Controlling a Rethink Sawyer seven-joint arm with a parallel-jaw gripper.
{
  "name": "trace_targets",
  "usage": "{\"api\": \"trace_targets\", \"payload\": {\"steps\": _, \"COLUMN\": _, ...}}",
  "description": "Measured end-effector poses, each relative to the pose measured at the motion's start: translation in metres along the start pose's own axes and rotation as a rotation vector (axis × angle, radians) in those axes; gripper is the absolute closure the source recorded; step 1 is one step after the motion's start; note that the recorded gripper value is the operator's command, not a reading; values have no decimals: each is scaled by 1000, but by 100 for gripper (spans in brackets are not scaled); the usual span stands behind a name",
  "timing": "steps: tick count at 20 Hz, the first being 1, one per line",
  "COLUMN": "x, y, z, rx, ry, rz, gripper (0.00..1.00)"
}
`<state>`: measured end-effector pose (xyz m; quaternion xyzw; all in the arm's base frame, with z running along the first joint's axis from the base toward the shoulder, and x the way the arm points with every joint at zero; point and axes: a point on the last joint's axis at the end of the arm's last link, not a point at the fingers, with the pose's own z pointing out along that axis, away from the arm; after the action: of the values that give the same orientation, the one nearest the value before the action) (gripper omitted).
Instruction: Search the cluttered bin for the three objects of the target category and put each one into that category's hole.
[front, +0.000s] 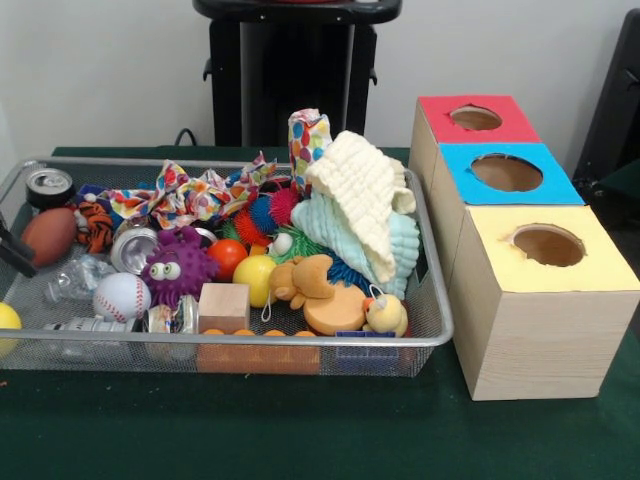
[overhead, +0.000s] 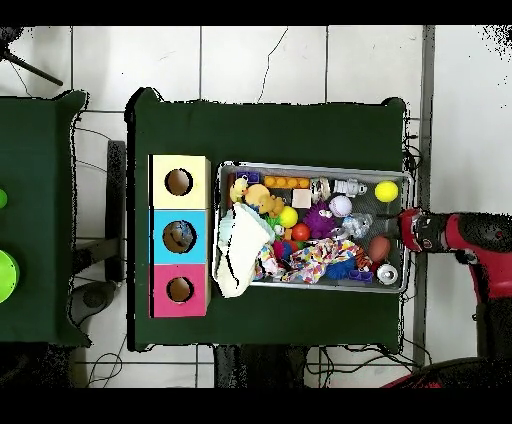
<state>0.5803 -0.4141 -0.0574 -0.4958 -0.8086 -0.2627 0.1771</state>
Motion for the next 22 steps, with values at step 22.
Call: {"api": "trace_targets", "payload": {"steps": 22, "x": 38, "y": 21, "z": 50, "rx": -72, "ry": 152, "rz": -15, "gripper": 0}}
